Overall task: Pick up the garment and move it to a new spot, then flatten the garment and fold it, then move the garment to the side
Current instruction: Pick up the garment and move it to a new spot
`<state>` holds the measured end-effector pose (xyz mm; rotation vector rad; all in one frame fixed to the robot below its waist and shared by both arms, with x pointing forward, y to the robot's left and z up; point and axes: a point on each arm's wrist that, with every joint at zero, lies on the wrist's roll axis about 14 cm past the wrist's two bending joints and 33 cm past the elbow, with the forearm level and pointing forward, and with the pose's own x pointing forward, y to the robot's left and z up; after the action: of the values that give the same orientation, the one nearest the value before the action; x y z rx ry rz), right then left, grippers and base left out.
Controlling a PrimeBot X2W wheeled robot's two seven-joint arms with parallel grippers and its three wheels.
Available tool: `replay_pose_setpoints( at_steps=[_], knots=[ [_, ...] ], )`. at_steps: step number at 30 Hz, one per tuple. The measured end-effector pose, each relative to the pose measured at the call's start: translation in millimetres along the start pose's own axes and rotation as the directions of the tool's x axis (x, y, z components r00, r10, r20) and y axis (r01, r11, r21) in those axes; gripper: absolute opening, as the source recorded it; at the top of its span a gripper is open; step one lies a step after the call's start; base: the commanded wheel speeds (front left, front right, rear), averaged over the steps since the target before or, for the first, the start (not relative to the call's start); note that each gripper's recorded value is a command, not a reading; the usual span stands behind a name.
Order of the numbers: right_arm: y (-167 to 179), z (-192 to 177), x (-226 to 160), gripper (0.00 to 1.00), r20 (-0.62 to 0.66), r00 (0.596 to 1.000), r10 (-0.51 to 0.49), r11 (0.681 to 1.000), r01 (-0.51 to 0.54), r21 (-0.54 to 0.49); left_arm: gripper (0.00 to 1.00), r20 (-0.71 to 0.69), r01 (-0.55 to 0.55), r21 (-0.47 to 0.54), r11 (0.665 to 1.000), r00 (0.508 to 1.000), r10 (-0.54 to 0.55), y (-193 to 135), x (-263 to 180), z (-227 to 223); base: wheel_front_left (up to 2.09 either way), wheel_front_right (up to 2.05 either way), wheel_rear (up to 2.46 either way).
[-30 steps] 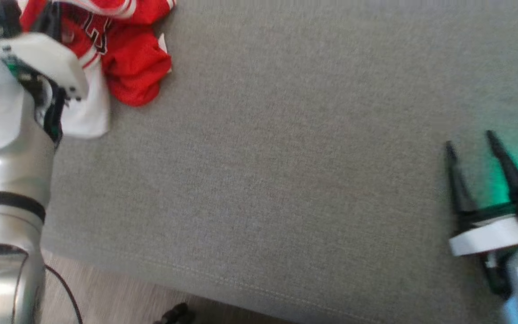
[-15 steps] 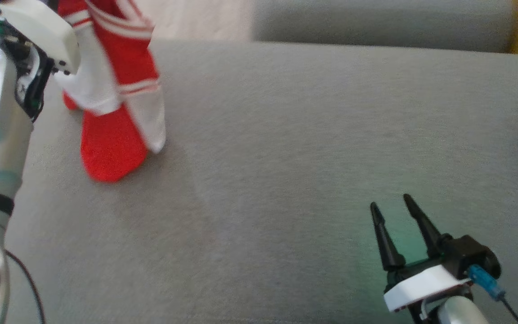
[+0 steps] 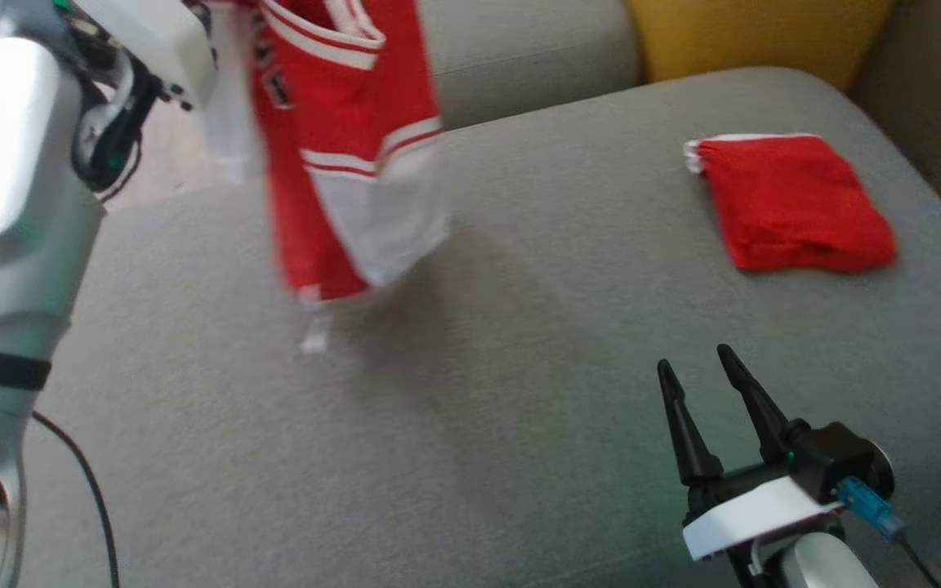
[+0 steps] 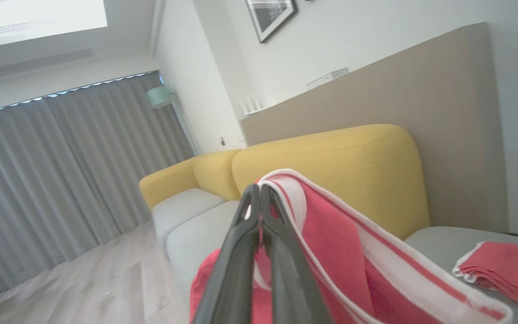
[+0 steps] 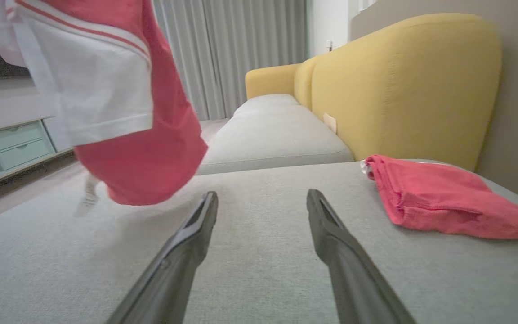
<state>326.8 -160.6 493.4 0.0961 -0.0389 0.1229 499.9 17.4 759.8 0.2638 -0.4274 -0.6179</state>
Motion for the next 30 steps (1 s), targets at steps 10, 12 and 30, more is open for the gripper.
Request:
replay_pose_setpoints(
  at_steps=[10, 12, 30],
  knots=[
    [-16, -10, -8, 1.00, -0.034, 0.998, -0.061, 0.998, 0.061, 0.004, 0.00, -0.179, 0.118, -0.266, 0.957, 0.969, -0.169, -101, -32, -124, 0.00, 0.00, 0.00],
    [-13, -14, -7, 1.00, -0.048, 0.998, -0.052, 0.999, 0.052, 0.005, 0.00, -0.261, 0.089, -0.307, 0.948, 0.949, -0.174, -112, -58, -163, 0.00, 0.00, 0.00],
    [7, -12, 0, 1.00, -0.036, 0.999, 0.023, 1.000, -0.022, 0.011, 1.00, -0.300, -0.385, -0.236, 0.892, 0.902, 0.310, -55, -189, -164, 0.00, 0.00, 0.00]
  ],
)
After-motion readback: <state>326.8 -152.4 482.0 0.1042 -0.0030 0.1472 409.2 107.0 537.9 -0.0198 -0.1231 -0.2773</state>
